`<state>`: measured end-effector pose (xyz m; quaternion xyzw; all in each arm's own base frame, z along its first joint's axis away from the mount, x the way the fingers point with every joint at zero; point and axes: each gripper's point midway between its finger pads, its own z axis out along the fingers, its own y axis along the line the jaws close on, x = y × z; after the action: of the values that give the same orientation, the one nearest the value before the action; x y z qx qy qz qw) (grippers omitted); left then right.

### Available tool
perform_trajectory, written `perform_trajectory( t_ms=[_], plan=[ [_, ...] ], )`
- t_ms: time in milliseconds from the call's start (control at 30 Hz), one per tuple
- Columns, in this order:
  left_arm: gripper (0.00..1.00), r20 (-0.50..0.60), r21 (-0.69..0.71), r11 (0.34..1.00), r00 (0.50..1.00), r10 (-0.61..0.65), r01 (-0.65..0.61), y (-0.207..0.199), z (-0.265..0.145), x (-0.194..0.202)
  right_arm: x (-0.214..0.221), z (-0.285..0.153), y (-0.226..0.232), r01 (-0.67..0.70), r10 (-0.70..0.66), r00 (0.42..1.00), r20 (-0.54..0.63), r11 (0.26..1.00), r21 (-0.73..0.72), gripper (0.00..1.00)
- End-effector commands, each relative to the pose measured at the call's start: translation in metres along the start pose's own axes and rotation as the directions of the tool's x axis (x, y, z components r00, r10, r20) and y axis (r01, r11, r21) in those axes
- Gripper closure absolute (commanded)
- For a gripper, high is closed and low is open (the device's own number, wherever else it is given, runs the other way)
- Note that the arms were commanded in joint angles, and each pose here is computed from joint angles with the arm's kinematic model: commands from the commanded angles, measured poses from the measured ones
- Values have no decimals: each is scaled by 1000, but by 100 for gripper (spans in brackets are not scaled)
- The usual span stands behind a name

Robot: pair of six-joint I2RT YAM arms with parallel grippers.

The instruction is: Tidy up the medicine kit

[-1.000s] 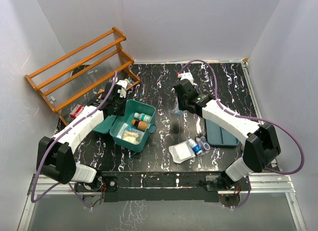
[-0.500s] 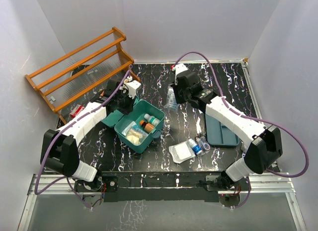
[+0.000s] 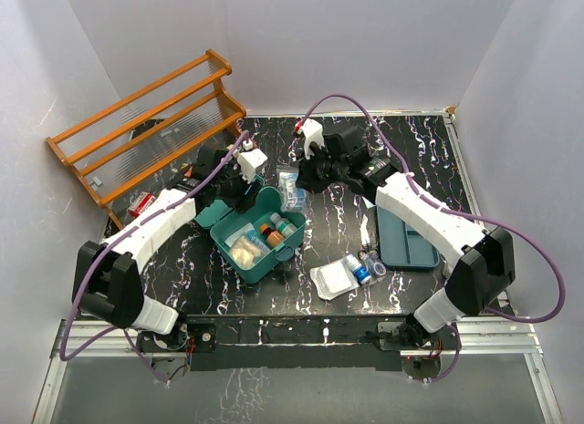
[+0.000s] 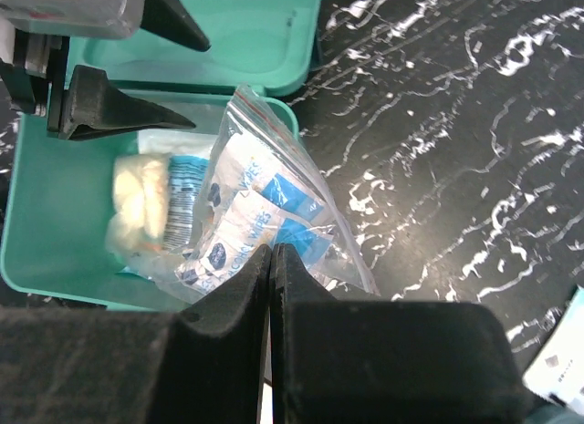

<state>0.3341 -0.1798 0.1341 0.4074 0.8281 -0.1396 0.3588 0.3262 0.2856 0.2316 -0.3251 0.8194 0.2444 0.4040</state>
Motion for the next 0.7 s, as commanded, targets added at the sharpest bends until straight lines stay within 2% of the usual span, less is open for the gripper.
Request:
perform_trajectory(
  t_ms=[0,133,267,367,533,667],
  plan=[
    [42,180,-138,989,984,-20,45,13,-41,-41,-35,0,23,58,-47,995,82,989,-134,100],
    [39,308,-341,917,946,-97,205,44,-79,-53,-33,10,37,49,-36,997,69,980,-195,100],
    [37,434,-521,751,884,-176,406,78,-125,-54,-26,23,56,59,-52,998,33,968,-245,100],
    [37,529,-565,626,818,-224,537,92,-158,-60,-21,32,74,74,-75,997,7,958,-278,100],
    [35,660,-518,547,714,-235,658,98,-198,-87,-11,50,108,127,-145,989,-34,939,-320,100],
    [34,695,-503,545,689,-207,671,101,-215,-104,18,75,130,154,-209,969,-131,926,-344,100]
  ],
)
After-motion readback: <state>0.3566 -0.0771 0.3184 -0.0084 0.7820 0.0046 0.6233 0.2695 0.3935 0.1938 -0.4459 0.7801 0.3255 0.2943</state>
